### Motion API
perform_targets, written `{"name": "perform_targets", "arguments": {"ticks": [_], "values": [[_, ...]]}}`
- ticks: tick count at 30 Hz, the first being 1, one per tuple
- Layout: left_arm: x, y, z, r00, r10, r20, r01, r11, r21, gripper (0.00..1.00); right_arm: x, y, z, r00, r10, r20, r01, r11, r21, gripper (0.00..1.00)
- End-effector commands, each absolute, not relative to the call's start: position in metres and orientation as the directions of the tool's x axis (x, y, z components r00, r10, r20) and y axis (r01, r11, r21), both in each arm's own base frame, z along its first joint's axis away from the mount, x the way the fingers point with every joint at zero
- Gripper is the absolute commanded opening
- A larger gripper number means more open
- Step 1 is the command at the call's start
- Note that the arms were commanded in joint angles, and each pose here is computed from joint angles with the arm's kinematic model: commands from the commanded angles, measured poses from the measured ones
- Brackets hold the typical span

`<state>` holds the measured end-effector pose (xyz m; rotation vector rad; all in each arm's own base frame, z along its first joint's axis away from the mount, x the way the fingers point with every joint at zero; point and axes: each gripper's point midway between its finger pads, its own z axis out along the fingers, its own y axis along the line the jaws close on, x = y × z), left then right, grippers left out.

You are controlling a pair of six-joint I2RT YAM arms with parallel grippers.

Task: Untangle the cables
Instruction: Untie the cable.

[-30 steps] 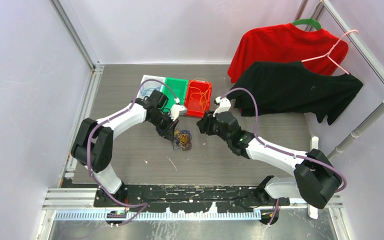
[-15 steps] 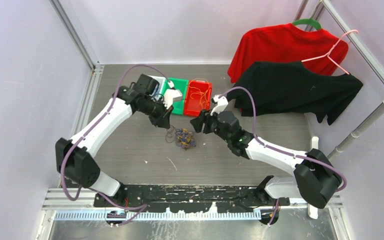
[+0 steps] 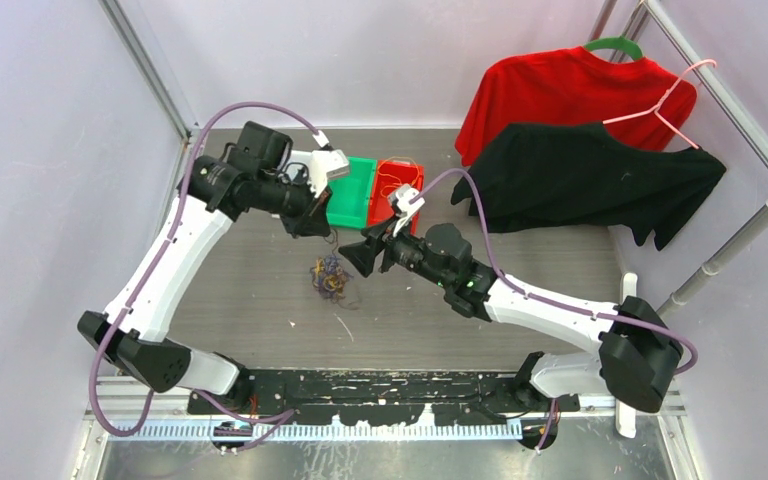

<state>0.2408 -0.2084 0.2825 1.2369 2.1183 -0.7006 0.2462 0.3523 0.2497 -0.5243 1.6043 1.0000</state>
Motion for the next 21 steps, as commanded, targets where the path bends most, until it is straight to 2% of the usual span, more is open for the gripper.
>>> {"name": "perform_targets", "arguments": {"ticks": [1, 6, 11, 21], "values": [[0.231, -0.203, 0.32, -0.365, 0.542, -0.757, 0.888, 0.446, -0.109, 0.0, 0.233, 0.362, 0.306, -0.18, 0.25, -0.951, -0.842, 0.461, 0.28, 0.73], [0.224, -0.202, 0.339, -0.339, 0.524, -0.781, 0.892, 0.442, -0.091, 0.0, 0.239, 0.375, 0.31, -0.191, 0.254, -0.948, -0.839, 0.458, 0.292, 0.69], [0.219, -0.205, 0.362, -0.301, 0.497, -0.814, 0.898, 0.435, -0.066, 0.0, 0.26, 0.387, 0.302, -0.193, 0.253, -0.948, -0.807, 0.509, 0.3, 0.63], [0.213, -0.213, 0.429, -0.163, 0.393, -0.905, 0.909, 0.416, 0.017, 0.0, 0.277, 0.392, 0.246, -0.213, 0.155, -0.965, -0.769, 0.583, 0.263, 0.45]]}}
